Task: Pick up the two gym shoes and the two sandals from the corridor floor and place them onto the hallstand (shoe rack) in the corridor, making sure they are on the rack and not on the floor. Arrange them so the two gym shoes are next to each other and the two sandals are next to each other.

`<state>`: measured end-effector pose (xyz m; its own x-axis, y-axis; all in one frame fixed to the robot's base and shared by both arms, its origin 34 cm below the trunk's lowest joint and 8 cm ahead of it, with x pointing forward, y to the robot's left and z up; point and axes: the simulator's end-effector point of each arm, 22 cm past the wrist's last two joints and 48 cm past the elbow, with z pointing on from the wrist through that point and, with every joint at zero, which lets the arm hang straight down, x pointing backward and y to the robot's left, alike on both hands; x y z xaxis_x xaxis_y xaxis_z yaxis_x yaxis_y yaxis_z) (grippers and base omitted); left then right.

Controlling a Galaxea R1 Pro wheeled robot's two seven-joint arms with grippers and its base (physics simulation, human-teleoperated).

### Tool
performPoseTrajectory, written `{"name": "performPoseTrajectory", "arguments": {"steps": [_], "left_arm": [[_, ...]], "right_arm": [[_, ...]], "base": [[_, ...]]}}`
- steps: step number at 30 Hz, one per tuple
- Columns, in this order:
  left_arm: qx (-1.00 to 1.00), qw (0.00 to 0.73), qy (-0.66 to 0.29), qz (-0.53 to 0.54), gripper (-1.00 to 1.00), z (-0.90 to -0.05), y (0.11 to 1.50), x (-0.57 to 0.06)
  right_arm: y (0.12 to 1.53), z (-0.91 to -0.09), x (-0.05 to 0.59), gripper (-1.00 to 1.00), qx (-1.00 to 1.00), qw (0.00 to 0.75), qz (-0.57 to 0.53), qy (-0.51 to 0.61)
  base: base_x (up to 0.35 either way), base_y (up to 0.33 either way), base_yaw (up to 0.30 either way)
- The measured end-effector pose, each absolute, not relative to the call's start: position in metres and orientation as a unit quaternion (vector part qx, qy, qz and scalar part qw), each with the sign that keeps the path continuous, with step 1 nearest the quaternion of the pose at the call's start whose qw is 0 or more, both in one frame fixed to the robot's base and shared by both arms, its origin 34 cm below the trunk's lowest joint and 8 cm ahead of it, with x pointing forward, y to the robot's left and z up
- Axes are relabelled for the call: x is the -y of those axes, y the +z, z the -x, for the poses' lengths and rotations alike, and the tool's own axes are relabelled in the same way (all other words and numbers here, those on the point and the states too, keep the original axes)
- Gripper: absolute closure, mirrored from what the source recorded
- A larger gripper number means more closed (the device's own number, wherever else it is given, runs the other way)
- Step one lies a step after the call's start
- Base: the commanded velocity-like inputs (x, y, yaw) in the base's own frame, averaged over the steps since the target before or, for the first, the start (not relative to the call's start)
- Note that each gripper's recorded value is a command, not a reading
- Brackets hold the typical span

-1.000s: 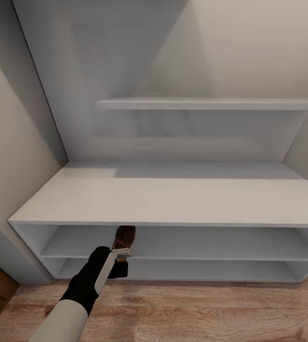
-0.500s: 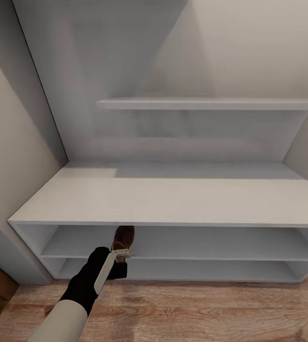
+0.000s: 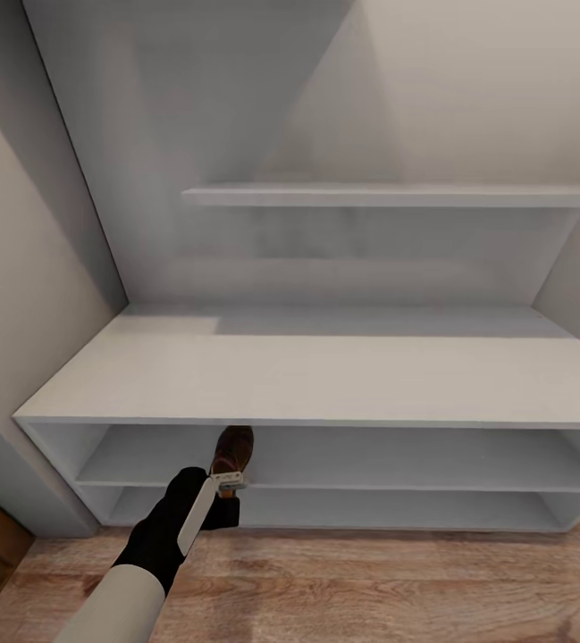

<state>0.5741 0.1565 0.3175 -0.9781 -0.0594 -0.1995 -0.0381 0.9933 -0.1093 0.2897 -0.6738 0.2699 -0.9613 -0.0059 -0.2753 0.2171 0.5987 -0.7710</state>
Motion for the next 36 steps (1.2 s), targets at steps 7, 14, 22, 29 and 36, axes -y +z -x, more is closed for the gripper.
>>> {"name": "performPoseTrajectory", "arguments": {"steps": [7, 14, 22, 29, 36], "left_arm": [[-0.993, 0.102, -0.052, 0.025, 1.00, -0.5739, 0.3173, -0.1565], [-0.993, 0.101, -0.053, 0.025, 1.00, -0.5739, 0.3173, -0.1563], [-0.993, 0.101, -0.053, 0.024, 1.00, -0.5739, 0.3174, -0.1563], [-0.993, 0.101, -0.053, 0.025, 1.00, -0.5739, 0.3173, -0.1565], [-0.993, 0.101, -0.052, 0.025, 1.00, -0.5735, 0.3169, -0.1567]], "right_arm": [[0.2699, -0.2898, 0.6737, 1.00, -0.885, 0.126, -0.060, -0.444], [0.2699, -0.2897, 0.6737, 1.00, -0.885, 0.126, -0.059, -0.444], [0.2699, -0.2898, 0.6737, 1.00, -0.885, 0.126, -0.059, -0.444], [0.2698, -0.2898, 0.6737, 1.00, -0.885, 0.126, -0.059, -0.444], [0.2699, -0.2900, 0.6737, 1.00, -0.885, 0.126, -0.059, -0.444]], "base": [[0.032, 0.000, 0.000], [0.137, 0.000, 0.000], [0.047, 0.000, 0.000], [0.006, 0.000, 0.000], [0.001, 0.000, 0.000]]}}
